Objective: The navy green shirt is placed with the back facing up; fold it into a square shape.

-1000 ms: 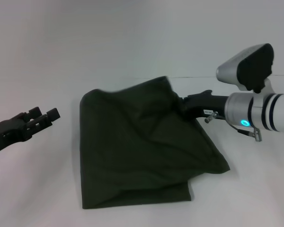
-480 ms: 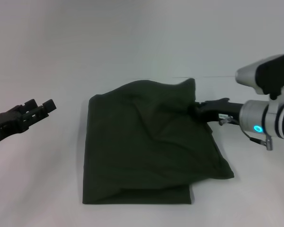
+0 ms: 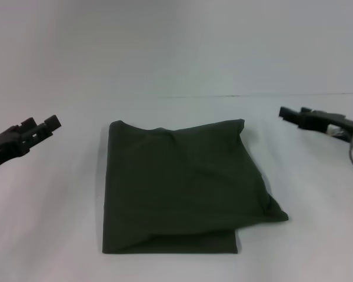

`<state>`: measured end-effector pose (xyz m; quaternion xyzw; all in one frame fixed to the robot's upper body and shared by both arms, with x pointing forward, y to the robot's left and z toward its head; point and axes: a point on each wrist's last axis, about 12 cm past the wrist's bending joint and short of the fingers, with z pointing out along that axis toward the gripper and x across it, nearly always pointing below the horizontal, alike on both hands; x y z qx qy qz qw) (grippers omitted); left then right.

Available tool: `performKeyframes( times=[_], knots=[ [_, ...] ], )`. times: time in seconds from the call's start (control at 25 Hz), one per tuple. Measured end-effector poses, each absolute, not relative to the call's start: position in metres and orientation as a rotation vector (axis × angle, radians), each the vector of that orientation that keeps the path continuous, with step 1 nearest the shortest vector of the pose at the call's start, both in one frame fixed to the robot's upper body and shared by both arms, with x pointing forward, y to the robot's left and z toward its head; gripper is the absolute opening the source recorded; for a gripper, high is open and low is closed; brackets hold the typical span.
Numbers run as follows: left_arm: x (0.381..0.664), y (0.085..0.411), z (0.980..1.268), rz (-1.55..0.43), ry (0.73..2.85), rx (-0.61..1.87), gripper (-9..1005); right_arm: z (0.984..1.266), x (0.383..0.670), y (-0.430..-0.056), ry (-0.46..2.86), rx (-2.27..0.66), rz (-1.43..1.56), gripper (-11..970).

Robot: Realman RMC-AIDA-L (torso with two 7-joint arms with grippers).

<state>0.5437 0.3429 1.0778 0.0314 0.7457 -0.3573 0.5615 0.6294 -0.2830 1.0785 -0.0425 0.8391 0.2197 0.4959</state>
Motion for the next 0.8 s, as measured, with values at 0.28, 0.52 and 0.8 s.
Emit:
performKeyframes(
  times=[0.28, 0.52, 0.8],
  knots=[
    [0.552, 0.335, 1.072, -0.859, 1.767, 0.017, 842, 1.098, 0.621, -0.291, 1.977, -0.246, 0.701, 696],
    [0.568, 0.324, 1.069, -0.827, 1.801, -0.019, 842, 1.097, 0.598, -0.297, 1.938, -0.398, 0.799, 733],
    [0.582, 0.320, 1.071, -0.771, 1.824, -0.047, 842, 1.103, 0.586, -0.307, 1.943, -0.420, 0.915, 731]
  ],
)
